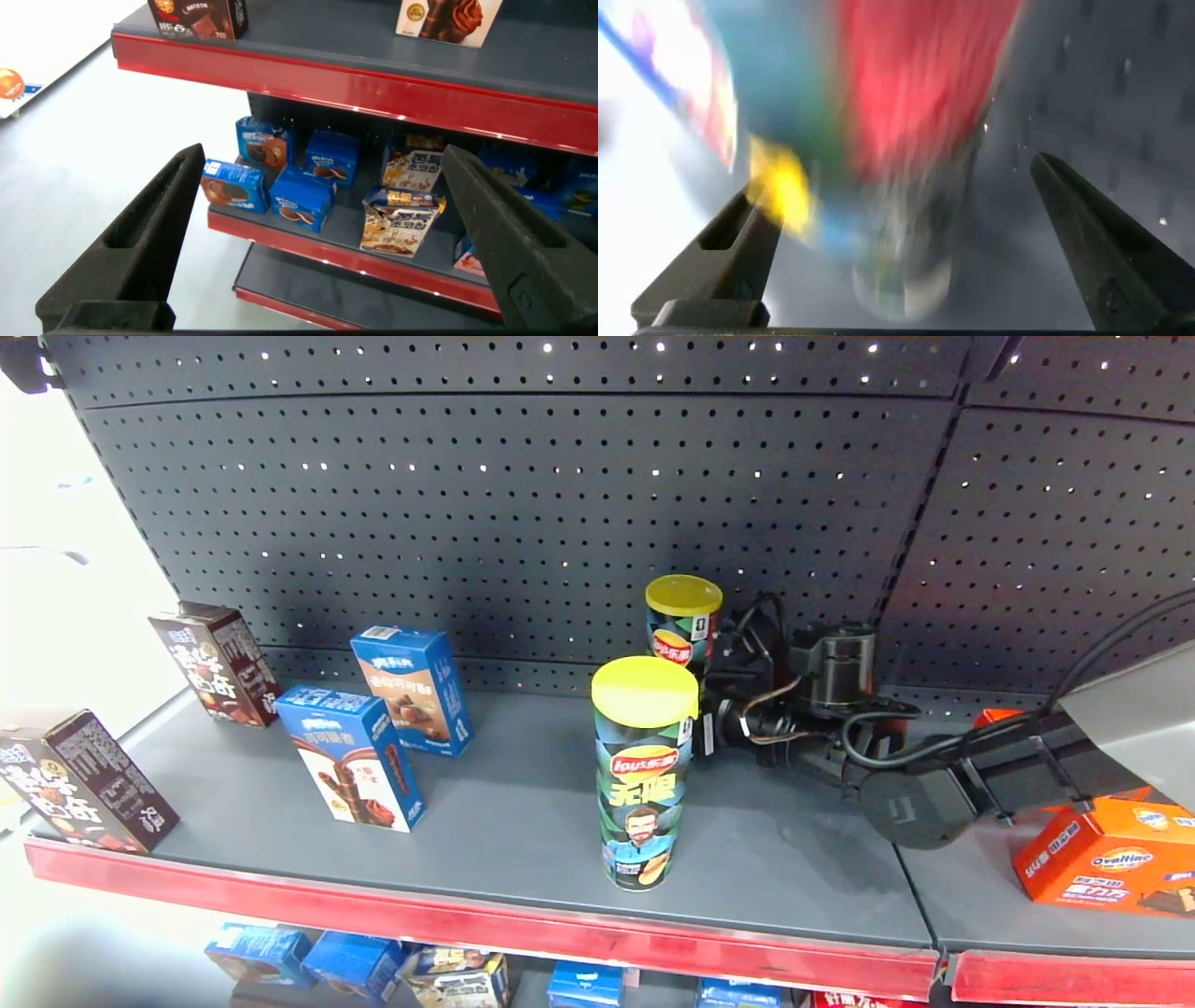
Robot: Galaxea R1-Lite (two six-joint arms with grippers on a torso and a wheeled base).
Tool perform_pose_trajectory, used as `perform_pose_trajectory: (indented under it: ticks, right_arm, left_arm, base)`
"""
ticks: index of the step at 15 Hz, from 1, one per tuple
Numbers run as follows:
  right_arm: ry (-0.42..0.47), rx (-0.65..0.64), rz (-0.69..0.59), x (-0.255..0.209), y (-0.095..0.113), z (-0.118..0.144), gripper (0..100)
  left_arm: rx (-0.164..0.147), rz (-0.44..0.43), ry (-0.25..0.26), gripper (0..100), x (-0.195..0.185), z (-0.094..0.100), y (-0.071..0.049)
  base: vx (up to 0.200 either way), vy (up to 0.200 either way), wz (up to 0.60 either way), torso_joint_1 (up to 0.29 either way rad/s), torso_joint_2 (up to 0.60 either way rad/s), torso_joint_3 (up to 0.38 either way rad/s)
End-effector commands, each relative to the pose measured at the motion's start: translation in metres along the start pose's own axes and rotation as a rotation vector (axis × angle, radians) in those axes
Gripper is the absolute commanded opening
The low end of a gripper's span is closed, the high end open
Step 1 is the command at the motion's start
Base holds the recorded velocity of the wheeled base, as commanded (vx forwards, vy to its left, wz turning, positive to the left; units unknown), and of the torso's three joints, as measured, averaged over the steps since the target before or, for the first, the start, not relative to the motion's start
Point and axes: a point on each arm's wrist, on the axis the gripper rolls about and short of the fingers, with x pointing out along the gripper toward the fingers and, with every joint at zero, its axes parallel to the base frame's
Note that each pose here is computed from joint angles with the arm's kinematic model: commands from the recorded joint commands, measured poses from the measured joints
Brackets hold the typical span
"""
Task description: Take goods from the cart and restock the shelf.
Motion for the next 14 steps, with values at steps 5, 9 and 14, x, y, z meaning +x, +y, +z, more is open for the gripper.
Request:
perform_pose_trajectory:
  ticks: [5,9,14]
  right_arm:
    - [0.061,-0.025,-0.019,-0.063,0.001,-0.006,100]
    - [0.037,-0.081,-0.106,-0.103,-0.012,0.013,100]
    - [-0.068,-0.076,-0.334,-0.169,-0.034,0.057,100]
  left_arm:
    - [0.0,0.001,0.001,100,0.0,0.0,0.0]
    - [0.0,0.001,0.001,100,0.0,0.0,0.0]
    - [0.0,0.001,0.001,100,0.0,0.0,0.0]
  base:
    - [0.0,0.0,0.0,0.0,0.0,0.0]
    - [0.0,0.0,0.0,0.0,0.0,0.0]
    - [0.0,0.0,0.0,0.0,0.0,0.0]
